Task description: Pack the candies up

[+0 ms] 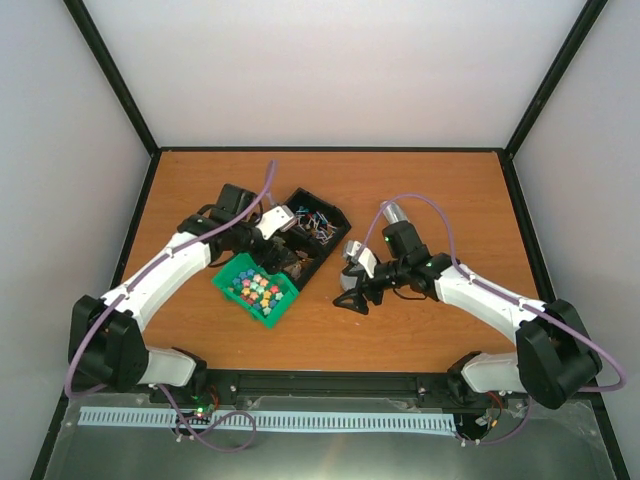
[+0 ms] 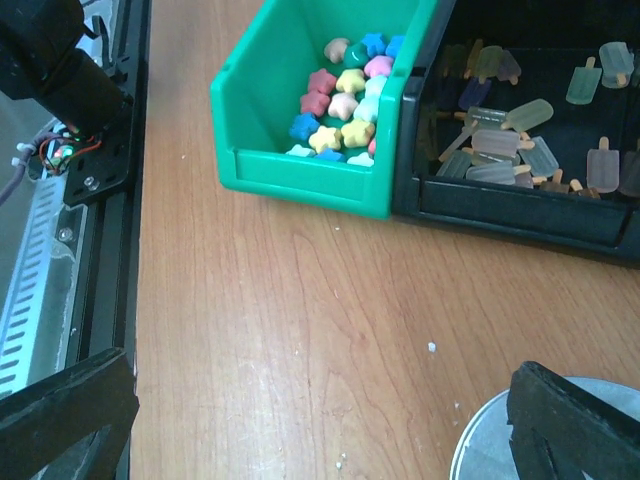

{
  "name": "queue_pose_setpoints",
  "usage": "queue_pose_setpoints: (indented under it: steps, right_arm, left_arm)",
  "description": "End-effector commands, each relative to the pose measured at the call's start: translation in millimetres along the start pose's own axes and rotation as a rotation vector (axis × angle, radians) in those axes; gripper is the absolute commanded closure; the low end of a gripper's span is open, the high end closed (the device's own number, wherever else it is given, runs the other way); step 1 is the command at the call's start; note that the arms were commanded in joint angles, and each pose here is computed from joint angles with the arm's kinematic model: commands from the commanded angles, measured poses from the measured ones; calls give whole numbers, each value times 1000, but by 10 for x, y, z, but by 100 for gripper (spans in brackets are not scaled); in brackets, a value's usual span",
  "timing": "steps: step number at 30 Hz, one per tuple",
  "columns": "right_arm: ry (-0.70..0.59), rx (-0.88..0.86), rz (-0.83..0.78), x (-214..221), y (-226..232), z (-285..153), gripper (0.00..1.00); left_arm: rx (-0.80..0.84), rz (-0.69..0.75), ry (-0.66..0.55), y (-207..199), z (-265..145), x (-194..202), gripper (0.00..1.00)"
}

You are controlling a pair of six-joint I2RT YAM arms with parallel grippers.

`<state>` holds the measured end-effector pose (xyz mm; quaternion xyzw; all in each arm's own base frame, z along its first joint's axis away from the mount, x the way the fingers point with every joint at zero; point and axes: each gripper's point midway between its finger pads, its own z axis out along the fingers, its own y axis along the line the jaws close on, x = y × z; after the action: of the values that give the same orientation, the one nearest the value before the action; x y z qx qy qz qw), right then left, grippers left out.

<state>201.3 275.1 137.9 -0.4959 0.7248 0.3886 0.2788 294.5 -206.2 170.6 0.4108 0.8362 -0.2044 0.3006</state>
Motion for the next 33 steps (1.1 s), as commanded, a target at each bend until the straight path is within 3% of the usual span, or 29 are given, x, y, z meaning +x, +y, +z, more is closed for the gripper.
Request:
queue_pose_setpoints:
  steps: [1,13,24,33]
  right_arm:
    - [6,42,-34,-65,-43,-67,0]
    - [-92,285,-20,-170,-399,-798,0]
    - [-149,601,90,-147,-787,-1366,0]
    - [-167,662,96,-114,-833,-1429,0]
  left_arm:
    - [-6,-79,68,27,-205,212,0]
    - [-190,-292,-72,520,-726,327,0]
    - [-329,-410,-55,762,-708,520,0]
    - [-329,-417,-46,750,-664,595,0]
